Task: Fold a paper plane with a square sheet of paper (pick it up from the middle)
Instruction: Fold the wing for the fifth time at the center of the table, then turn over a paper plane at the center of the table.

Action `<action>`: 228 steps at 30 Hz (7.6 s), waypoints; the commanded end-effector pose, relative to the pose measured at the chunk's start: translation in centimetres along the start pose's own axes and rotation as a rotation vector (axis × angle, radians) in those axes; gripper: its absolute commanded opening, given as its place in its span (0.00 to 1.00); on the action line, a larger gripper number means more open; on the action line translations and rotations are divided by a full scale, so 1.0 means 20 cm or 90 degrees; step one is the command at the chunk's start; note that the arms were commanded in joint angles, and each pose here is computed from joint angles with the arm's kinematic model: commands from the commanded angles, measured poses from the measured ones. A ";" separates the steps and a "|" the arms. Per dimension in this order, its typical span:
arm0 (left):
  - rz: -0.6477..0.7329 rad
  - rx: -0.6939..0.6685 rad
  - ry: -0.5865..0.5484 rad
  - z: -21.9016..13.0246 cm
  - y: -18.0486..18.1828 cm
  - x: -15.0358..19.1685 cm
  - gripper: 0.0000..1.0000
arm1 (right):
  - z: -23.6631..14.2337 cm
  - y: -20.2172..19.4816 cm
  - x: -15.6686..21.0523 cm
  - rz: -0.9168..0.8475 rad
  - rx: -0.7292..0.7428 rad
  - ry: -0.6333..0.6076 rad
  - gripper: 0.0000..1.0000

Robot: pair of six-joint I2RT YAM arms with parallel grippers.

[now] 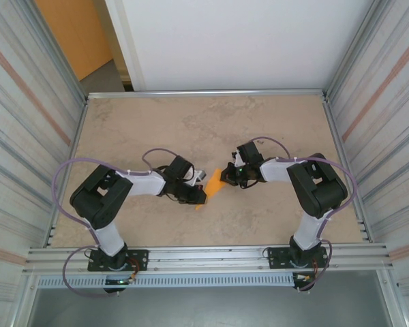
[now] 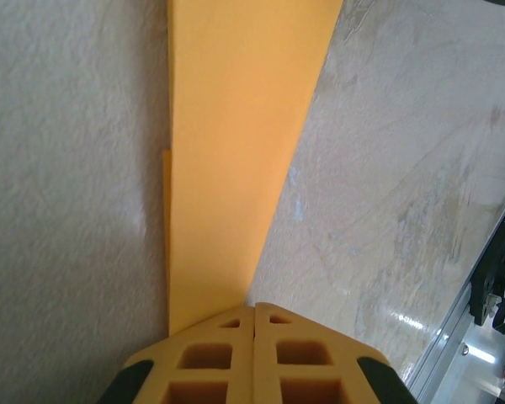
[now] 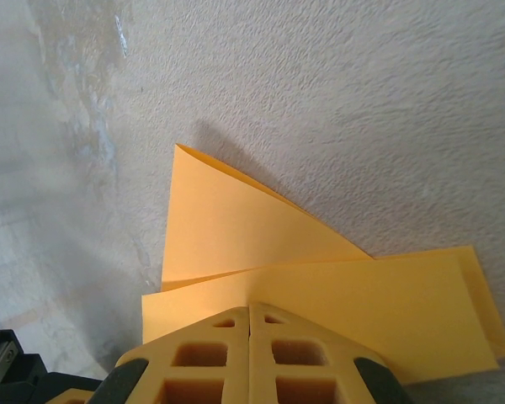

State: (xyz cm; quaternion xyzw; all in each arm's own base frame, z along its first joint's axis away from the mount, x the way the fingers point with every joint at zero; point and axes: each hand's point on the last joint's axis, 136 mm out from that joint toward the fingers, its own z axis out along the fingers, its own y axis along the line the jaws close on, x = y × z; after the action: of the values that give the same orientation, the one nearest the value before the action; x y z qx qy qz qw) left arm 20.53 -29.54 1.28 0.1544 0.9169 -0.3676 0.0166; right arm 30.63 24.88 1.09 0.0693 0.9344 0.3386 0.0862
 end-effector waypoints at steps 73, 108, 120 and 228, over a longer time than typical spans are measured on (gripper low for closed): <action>-0.061 -0.227 -0.244 -0.89 0.20 -0.27 0.99 | -0.16 0.19 0.07 0.147 0.529 -0.110 0.72; -0.065 -0.212 -0.235 -0.87 0.20 -0.26 0.99 | -0.20 0.14 0.16 0.214 0.535 -0.104 0.56; -0.066 -0.212 -0.233 -0.86 0.20 -0.27 0.99 | -0.22 0.13 0.18 0.230 0.533 -0.106 0.35; -0.158 -0.083 -0.164 -0.43 0.13 -0.62 0.04 | -0.08 0.28 -0.20 -0.041 -0.044 -0.045 0.00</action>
State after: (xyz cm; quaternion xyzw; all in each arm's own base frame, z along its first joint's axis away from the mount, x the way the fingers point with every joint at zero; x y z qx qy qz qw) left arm 33.55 -25.67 6.83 -0.0173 0.9472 -0.3099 0.0806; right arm 34.14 27.67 5.79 0.0579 0.9219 0.3644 0.1181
